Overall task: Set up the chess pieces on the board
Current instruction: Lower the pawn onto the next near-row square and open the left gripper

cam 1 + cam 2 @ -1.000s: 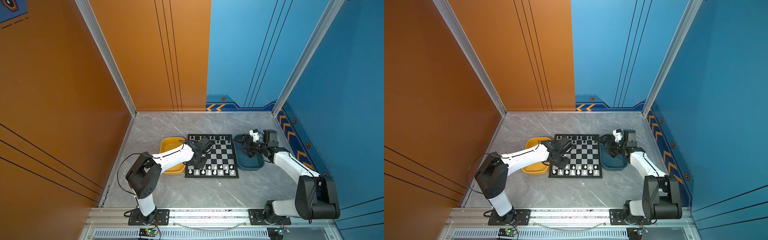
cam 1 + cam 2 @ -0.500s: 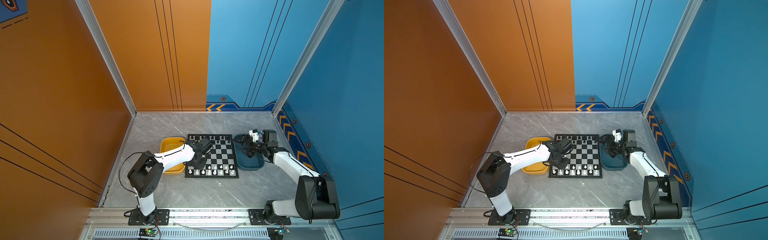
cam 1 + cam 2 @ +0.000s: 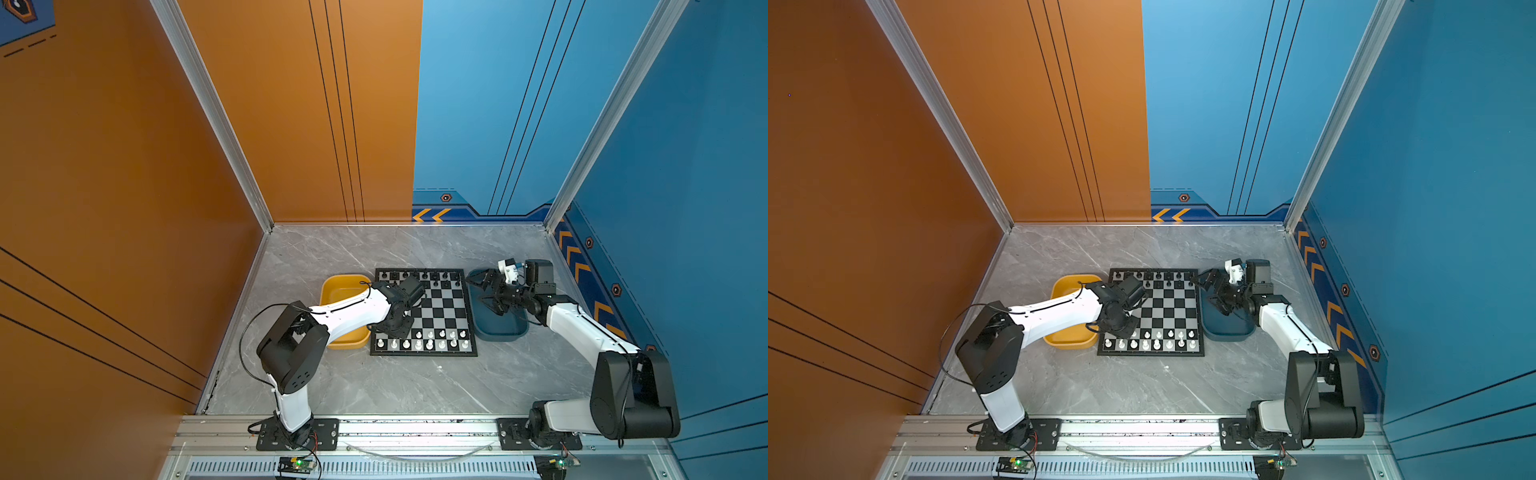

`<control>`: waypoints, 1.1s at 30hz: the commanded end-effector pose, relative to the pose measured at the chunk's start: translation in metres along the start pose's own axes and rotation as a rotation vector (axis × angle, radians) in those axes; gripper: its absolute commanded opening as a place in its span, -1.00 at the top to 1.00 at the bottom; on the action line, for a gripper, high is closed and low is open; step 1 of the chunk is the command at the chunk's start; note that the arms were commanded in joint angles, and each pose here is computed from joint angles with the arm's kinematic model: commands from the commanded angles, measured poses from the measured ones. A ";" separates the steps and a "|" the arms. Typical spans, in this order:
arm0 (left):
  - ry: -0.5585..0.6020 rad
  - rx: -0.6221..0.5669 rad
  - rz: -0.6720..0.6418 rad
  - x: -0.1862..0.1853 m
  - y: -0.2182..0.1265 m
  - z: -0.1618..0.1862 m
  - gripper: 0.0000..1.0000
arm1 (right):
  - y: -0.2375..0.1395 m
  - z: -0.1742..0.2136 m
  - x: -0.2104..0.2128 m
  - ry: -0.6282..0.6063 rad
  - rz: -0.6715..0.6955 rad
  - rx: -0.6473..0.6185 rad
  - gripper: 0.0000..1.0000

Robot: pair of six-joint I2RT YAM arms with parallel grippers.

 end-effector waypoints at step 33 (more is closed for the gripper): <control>0.019 0.017 -0.003 -0.006 0.000 0.001 0.40 | 0.004 0.001 0.000 -0.009 0.001 -0.004 -0.99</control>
Point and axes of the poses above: each gripper's point midway between its finger pads, its own y axis out along the fingers, its own x axis along the line the jaws close on, z = x × y, the point moved 8 cm from there along -y, back along the fingers, and after that the axes turned 15 degrees about y, right-handed, at the moved point
